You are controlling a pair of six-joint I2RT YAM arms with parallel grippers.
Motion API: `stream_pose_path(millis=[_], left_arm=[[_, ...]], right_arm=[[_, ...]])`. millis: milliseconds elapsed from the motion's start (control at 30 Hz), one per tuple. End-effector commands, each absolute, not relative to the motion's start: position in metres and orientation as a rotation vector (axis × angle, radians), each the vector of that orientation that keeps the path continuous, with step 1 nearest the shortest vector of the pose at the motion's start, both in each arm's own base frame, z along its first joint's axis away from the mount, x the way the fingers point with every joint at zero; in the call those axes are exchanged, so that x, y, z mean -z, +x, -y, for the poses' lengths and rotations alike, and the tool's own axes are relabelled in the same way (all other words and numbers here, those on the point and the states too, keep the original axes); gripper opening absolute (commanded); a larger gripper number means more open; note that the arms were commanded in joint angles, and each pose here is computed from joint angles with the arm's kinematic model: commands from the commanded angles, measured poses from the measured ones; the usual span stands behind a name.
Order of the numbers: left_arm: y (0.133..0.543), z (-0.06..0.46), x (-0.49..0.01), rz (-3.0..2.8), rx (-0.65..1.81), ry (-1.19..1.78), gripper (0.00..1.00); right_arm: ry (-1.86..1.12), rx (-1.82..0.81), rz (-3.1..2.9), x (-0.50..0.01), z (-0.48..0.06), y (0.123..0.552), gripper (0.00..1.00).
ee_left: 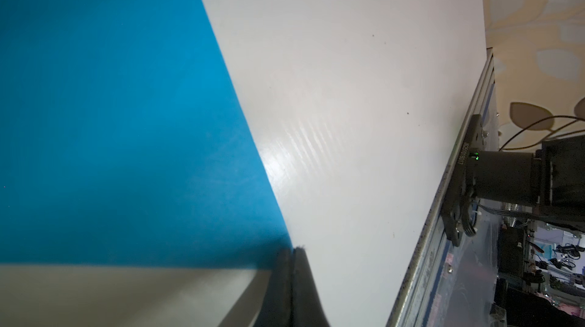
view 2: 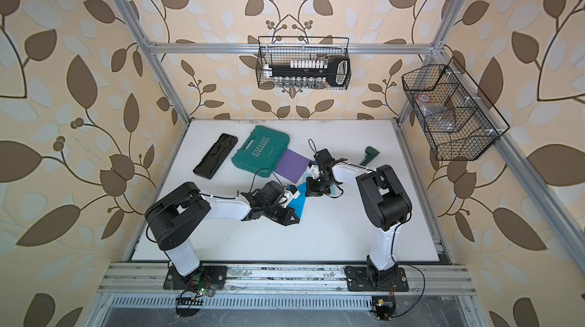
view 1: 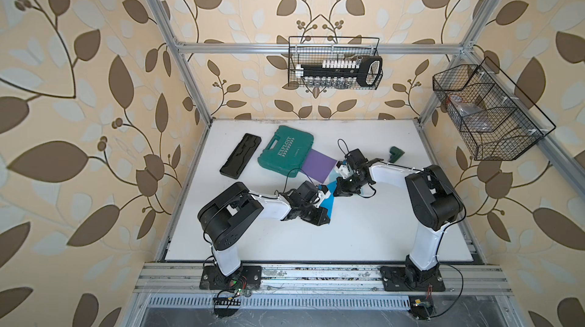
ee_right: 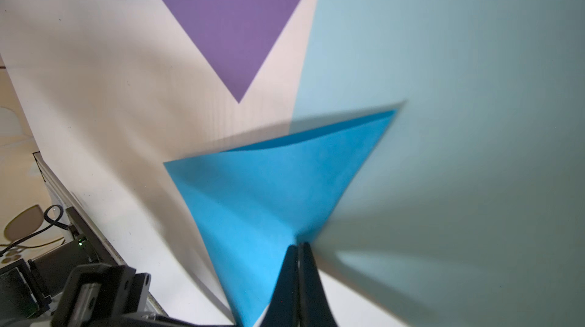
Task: Fold the square paper diagonally
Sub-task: Place the paper at the center of the board.
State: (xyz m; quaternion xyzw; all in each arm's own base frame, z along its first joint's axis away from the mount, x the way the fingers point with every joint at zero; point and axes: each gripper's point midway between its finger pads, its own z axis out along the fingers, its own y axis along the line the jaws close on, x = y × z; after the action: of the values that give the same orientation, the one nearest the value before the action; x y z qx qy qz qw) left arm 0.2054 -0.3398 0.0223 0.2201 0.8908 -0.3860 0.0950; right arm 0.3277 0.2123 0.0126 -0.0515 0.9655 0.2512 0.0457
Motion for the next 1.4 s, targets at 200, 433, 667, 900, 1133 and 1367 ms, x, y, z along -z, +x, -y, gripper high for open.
stream_pose_path(millis=[200,433,667,900,1133,1367], left_arm=[[0.192,0.332,-0.003,-2.746,1.081,0.686,0.00],[0.192,0.331,-0.003,-2.750,1.072,0.684,0.00],[0.193,0.328,-0.008,-2.737,1.054,0.672,0.00],[0.195,0.330,-0.009,-2.728,1.061,0.671,0.00],[0.195,0.331,-0.009,-2.726,1.065,0.680,0.00],[0.193,0.331,-0.006,-2.737,1.070,0.680,0.00]], right_arm=[[-0.105,-0.691,-2.974,0.000,-0.202,0.345,0.00],[-0.107,-0.688,-2.924,-0.015,-0.202,0.352,0.00],[-0.099,-0.712,-2.841,-0.047,-0.200,0.349,0.00],[-0.180,-0.801,-2.840,-0.051,-0.220,0.324,0.00],[-0.182,-0.815,-2.917,-0.021,-0.229,0.313,0.00],[-0.156,-0.795,-2.943,-0.009,-0.228,0.322,0.00]])
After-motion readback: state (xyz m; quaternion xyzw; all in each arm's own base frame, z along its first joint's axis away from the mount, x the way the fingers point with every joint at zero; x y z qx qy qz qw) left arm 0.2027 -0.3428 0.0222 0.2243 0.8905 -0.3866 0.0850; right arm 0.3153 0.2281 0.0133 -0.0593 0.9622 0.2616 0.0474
